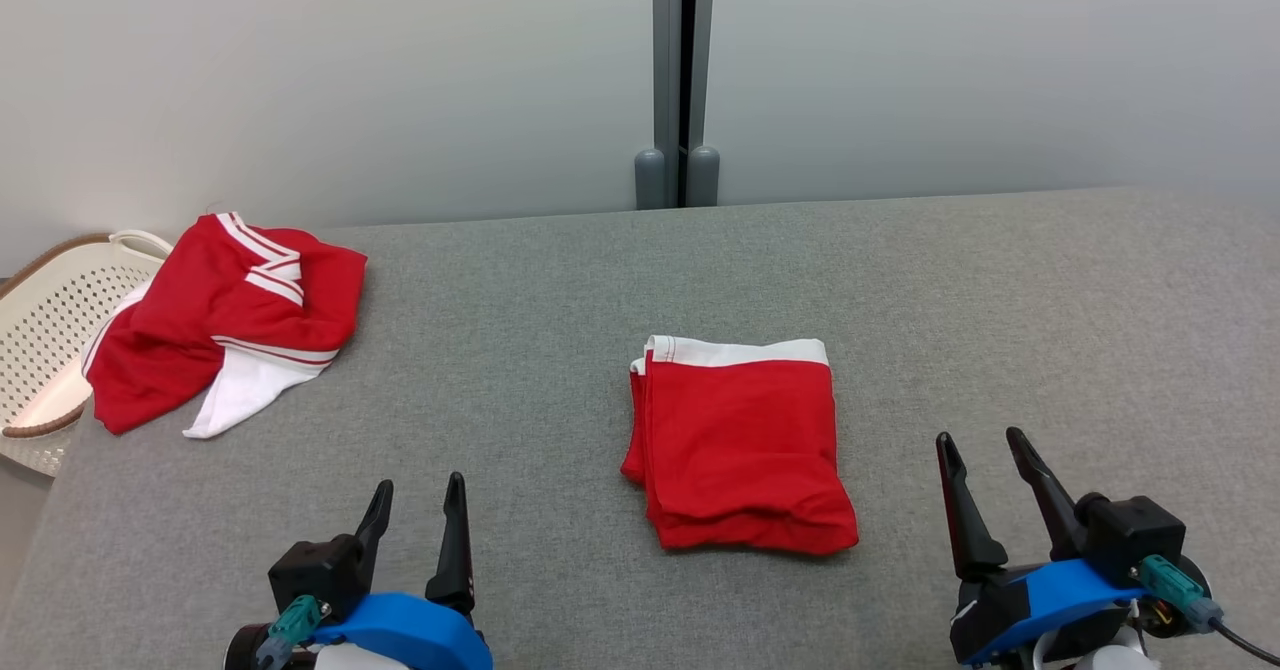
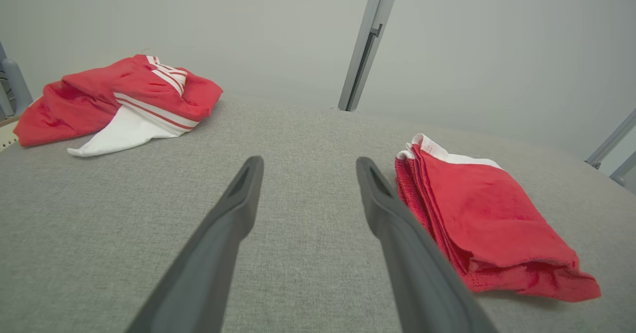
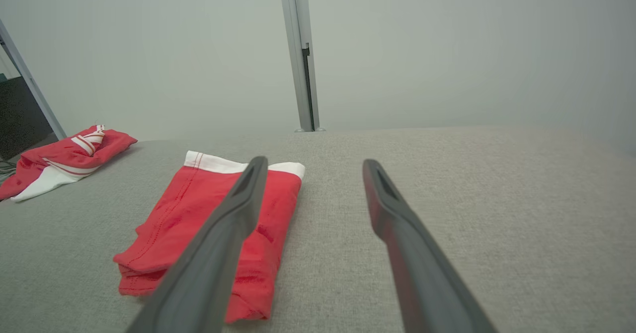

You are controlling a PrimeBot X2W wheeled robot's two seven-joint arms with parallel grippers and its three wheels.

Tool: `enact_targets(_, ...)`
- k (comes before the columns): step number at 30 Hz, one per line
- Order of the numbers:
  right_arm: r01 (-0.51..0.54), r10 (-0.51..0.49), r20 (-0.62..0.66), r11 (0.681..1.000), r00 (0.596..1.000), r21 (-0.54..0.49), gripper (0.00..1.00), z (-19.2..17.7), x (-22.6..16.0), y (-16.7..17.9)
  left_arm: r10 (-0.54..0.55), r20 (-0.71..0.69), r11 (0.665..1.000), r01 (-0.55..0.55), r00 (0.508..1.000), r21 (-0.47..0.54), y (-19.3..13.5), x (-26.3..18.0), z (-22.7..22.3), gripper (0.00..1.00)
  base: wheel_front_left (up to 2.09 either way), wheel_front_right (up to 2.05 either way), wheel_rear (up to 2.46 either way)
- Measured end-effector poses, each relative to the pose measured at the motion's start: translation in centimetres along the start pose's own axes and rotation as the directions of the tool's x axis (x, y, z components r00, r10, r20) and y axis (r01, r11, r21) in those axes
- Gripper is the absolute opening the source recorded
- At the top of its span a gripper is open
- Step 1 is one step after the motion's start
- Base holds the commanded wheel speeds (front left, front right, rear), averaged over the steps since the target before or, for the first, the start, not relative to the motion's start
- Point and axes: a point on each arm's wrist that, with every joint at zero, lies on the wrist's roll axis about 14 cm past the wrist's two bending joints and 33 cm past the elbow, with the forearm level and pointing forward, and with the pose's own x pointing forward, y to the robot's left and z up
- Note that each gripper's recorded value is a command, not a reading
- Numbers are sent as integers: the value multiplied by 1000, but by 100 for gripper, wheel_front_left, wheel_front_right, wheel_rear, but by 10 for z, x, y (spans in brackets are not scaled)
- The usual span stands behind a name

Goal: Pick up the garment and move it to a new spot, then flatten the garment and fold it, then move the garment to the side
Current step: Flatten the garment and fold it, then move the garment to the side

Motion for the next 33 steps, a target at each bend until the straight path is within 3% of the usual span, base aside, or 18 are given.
enact_targets(25, -21, 21, -16, 1000, 1000, 20, 100, -5, -2, 8, 14, -11, 1000, -13, 1000, 26, 10, -3, -4, 100, 0, 0, 0)
enact_targets(33, 2, -3, -117, 1000, 993, -4, 100, -21, 5, -1, 33, -17, 999, -33, 999, 24, 16, -5, -7, 100, 0, 0, 0)
